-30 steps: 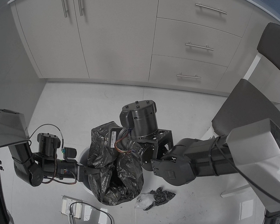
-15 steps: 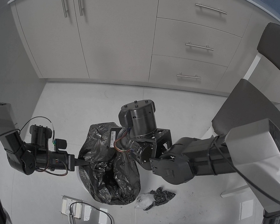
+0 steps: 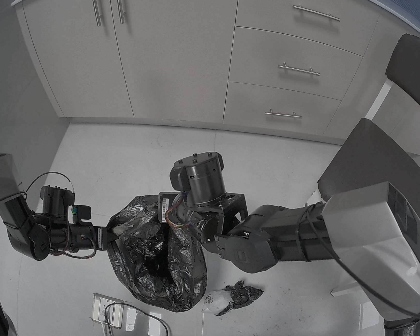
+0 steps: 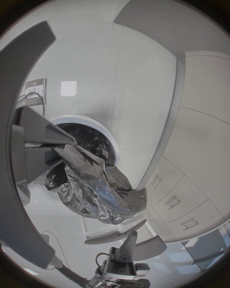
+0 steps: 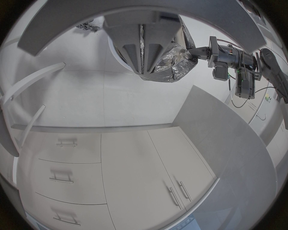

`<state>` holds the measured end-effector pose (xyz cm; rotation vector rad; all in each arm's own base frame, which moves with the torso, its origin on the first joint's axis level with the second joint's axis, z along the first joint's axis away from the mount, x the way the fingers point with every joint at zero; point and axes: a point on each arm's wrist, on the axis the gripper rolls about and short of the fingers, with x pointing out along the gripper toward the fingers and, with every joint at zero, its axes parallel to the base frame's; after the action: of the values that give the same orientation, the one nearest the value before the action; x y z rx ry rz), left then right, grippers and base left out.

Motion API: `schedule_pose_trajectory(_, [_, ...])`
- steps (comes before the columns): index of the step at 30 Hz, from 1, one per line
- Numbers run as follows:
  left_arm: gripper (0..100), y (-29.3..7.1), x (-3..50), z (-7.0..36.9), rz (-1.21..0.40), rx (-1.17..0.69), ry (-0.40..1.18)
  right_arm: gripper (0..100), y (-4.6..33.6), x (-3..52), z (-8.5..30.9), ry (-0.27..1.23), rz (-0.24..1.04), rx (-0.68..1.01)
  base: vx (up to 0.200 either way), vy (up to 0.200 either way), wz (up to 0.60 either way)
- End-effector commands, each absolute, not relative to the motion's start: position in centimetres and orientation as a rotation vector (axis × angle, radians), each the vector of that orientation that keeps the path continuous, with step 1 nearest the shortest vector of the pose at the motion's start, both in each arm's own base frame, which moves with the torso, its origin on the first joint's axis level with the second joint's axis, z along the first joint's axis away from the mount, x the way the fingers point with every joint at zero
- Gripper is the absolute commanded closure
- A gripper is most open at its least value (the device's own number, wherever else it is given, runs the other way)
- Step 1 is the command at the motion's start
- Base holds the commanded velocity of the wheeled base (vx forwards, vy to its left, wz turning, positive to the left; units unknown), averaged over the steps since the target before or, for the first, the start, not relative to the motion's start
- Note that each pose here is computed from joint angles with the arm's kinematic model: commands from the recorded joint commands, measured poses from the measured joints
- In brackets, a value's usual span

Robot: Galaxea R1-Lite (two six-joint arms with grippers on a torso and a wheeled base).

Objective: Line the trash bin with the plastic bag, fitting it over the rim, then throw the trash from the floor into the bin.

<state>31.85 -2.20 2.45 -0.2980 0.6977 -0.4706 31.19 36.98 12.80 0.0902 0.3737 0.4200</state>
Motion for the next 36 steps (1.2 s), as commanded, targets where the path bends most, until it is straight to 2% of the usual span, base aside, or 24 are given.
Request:
schedule_pose_trajectory(1, [100,-2.1,31.9,2.6,-0.467,-0.298,0.690,100,37.2,31.5,12.0,0.382,0.417,0.084,0.000,0.000,0.00])
schedule_pose_trajectory(13, [100,-2.1,33.4,3.2,-0.468,-0.292,0.668,100,37.9,30.3,11.9,0.399,0.440,0.066,0.000,0.000,0.00])
schedule_pose_trajectory(23, [100,-0.8,34.0,3.4,-0.430,-0.306,0.667,100,39.0,28.6,10.7,0.439,0.476,0.026,0.000,0.000,0.00])
schedule_pose_trajectory(24, [100,-0.7,34.0,3.4,-0.427,-0.305,0.664,0,39.0,28.6,10.5,0.446,0.474,0.020,0.000,0.000,0.00])
schedule_pose_trajectory(36, [100,-0.5,34.0,3.0,-0.421,-0.312,0.675,0,40.3,28.3,7.9,0.481,0.485,-0.011,0.000,0.000,0.00])
